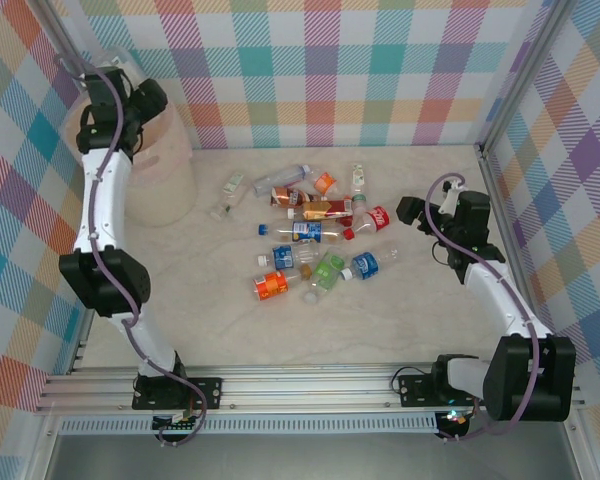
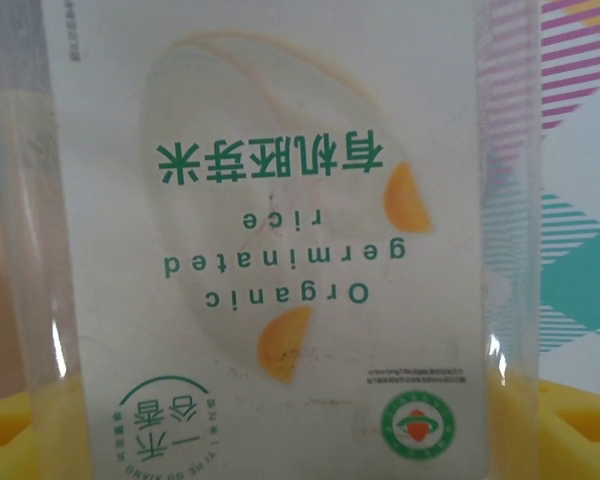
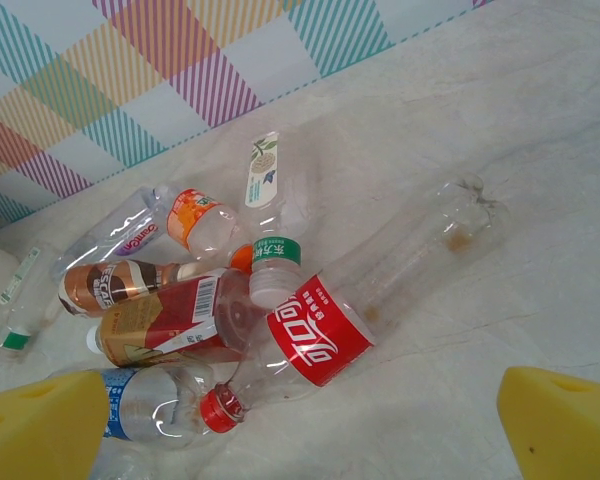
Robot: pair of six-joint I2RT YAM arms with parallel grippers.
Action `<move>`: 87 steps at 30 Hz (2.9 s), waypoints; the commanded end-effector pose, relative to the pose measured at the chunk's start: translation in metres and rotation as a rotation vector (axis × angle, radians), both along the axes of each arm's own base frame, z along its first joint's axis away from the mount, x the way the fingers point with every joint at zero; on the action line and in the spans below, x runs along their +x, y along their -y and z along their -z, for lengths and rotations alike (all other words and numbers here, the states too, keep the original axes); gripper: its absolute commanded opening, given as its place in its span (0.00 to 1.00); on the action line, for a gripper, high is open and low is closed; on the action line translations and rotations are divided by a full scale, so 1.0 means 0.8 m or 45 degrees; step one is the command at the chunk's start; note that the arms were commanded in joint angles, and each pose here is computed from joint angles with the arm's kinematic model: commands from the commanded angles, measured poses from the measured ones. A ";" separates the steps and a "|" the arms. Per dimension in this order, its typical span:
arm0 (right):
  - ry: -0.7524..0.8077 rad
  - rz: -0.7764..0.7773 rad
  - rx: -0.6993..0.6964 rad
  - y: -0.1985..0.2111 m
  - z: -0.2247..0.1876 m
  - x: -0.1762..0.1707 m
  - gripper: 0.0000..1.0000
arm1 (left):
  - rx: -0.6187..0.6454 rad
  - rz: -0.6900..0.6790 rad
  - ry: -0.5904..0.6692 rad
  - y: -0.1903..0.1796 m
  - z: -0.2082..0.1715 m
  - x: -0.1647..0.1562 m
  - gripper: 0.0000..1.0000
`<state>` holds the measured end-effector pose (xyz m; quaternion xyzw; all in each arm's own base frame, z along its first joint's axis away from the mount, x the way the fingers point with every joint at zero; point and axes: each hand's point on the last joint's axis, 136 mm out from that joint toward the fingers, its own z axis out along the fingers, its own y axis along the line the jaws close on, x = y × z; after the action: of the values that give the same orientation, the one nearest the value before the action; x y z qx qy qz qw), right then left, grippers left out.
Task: Put the plastic bottles in the bin
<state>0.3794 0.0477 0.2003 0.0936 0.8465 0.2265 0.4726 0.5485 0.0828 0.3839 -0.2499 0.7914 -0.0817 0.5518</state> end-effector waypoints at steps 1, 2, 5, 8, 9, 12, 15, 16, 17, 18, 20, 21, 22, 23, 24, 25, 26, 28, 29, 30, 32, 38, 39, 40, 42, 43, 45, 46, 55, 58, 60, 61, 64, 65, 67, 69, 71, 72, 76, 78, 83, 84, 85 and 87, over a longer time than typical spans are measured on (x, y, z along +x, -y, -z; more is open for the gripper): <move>0.002 0.001 0.005 0.001 -0.009 0.005 1.00 | -0.125 0.104 -0.095 -0.001 0.025 -0.005 0.75; -0.002 0.001 0.009 0.001 -0.009 0.005 1.00 | -0.146 0.104 -0.113 -0.006 0.034 -0.003 0.74; -0.014 -0.002 0.014 0.000 -0.008 0.005 1.00 | -0.203 0.164 -0.126 -0.003 0.049 0.005 0.73; -0.029 -0.005 0.015 -0.001 -0.007 0.004 1.00 | -0.241 0.274 -0.119 0.013 0.059 0.017 0.73; -0.037 -0.007 0.016 -0.001 -0.004 0.003 1.00 | -0.256 0.297 -0.122 0.017 0.064 0.020 0.73; -0.047 -0.006 0.016 -0.001 -0.001 0.001 1.00 | -0.286 0.323 -0.133 0.021 0.075 0.027 0.73; -0.059 -0.006 0.019 -0.001 0.002 0.000 1.00 | -0.300 0.334 -0.140 0.023 0.080 0.029 0.73; -0.062 -0.008 0.020 -0.002 0.004 0.000 1.00 | -0.308 0.338 -0.146 0.024 0.083 0.030 0.73; -0.063 -0.006 0.020 -0.001 0.004 0.001 1.00 | -0.316 0.338 -0.151 0.025 0.085 0.029 0.73; -0.067 -0.007 0.020 -0.002 0.005 0.001 1.00 | -0.329 0.336 -0.160 0.025 0.089 0.028 0.74; -0.073 -0.004 0.022 -0.001 0.007 0.002 1.00 | -0.365 0.344 -0.171 0.030 0.094 0.027 0.75; -0.075 -0.005 0.024 -0.001 0.008 0.002 1.00 | -0.389 0.349 -0.180 0.033 0.098 0.025 0.75; -0.079 -0.005 0.028 -0.002 0.009 0.003 1.00 | -0.414 0.361 -0.189 0.039 0.101 0.024 0.75; -0.084 -0.006 0.030 -0.002 0.010 0.003 1.00 | -0.433 0.378 -0.193 0.044 0.102 0.022 0.76; -0.090 -0.008 0.035 -0.003 0.012 0.004 1.00 | -0.447 0.395 -0.201 0.051 0.104 0.020 0.76; -0.095 -0.010 0.040 -0.003 0.013 0.004 1.00 | -0.448 0.398 -0.209 0.056 0.105 0.018 0.77; -0.100 -0.012 0.044 -0.004 0.015 0.004 1.00 | -0.446 0.393 -0.217 0.058 0.106 0.015 0.77; -0.107 -0.018 0.056 -0.006 0.016 0.005 1.00 | -0.448 0.352 -0.242 0.057 0.111 0.011 0.78; -0.110 -0.020 0.059 -0.006 0.017 0.005 1.00 | -0.461 0.323 -0.256 0.055 0.116 0.009 0.79; -0.116 -0.021 0.064 -0.007 0.019 0.005 1.00 | -0.483 0.305 -0.272 0.054 0.122 0.008 0.79; -0.126 -0.024 0.073 -0.008 0.022 0.005 1.00 | -0.509 0.291 -0.293 0.055 0.132 0.007 0.80; -0.153 -0.041 0.094 -0.012 0.028 0.003 1.00 | -0.516 0.250 -0.354 0.049 0.156 0.008 0.84; -0.158 -0.043 0.096 -0.013 0.029 0.002 1.00 | -0.505 0.233 -0.358 0.046 0.156 0.008 0.85; -0.161 -0.045 0.095 -0.013 0.029 0.001 1.00 | -0.488 0.218 -0.357 0.042 0.155 0.007 0.86; -0.165 -0.051 0.090 -0.013 0.030 0.000 1.00 | -0.453 0.188 -0.353 0.034 0.148 0.005 0.89; -0.168 -0.049 0.087 -0.013 0.031 0.000 1.00 | -0.438 0.181 -0.349 0.031 0.144 0.004 0.90; -0.178 -0.043 0.090 -0.012 0.033 -0.001 1.00 | -0.423 0.184 -0.339 0.029 0.137 0.003 0.92; -0.183 -0.043 0.093 -0.012 0.033 -0.002 1.00 | -0.416 0.185 -0.335 0.028 0.133 0.002 0.93; -0.344 0.027 0.136 -0.008 0.055 -0.026 1.00 | -0.301 0.169 -0.321 0.019 0.100 -0.015 1.00; -0.439 0.108 0.174 -0.002 0.069 -0.043 1.00 | -0.286 0.190 -0.301 0.022 0.084 -0.020 1.00; -0.500 0.175 0.224 0.001 0.079 -0.055 1.00 | -0.283 0.216 -0.274 0.027 0.070 -0.024 1.00; -0.537 0.214 0.260 0.002 0.086 -0.062 1.00 | -0.285 0.235 -0.257 0.031 0.063 -0.027 1.00; -0.637 0.259 0.386 -0.006 0.104 -0.079 1.00 | -0.295 0.291 -0.192 0.042 0.036 -0.036 1.00; -0.667 0.261 0.433 -0.012 0.108 -0.082 1.00 | -0.298 0.308 -0.169 0.046 0.028 -0.040 1.00; -0.738 0.279 0.543 -0.021 0.122 -0.089 1.00 | -0.297 0.338 -0.107 0.052 0.009 -0.048 1.00; -0.779 0.298 0.636 -0.029 0.133 -0.093 0.98 | -0.289 0.342 -0.051 0.055 -0.007 -0.057 1.00; -0.793 0.295 0.714 -0.040 0.140 -0.092 0.93 | -0.286 0.349 -0.002 0.058 -0.020 -0.065 1.00; -0.791 0.282 0.746 -0.046 0.142 -0.089 0.90 | -0.285 0.367 0.027 0.062 -0.028 -0.070 1.00; -0.868 0.248 0.770 -0.070 0.154 -0.077 0.90 | -0.332 0.479 0.116 0.088 -0.048 -0.088 1.00; -0.893 0.299 0.744 -0.072 0.163 -0.071 0.91 | -0.361 0.557 0.149 0.111 -0.052 -0.098 1.00; -0.905 0.464 0.717 -0.063 0.179 -0.058 0.94 | -0.403 0.833 0.169 0.190 -0.045 -0.130 1.00; -0.904 0.481 0.708 -0.062 0.181 -0.055 0.94 | -0.387 0.865 0.166 0.202 -0.044 -0.138 1.00; -0.902 0.486 0.699 -0.062 0.183 -0.051 0.92 | -0.373 0.881 0.157 0.213 -0.039 -0.144 1.00; -0.922 0.492 0.679 -0.062 0.186 -0.045 0.91 | -0.354 0.912 0.140 0.235 -0.031 -0.153 1.00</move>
<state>0.3276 0.1007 0.0471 0.4224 0.8435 0.3072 0.1255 0.4463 -0.0799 0.3830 -0.0800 0.7996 -0.3727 0.4641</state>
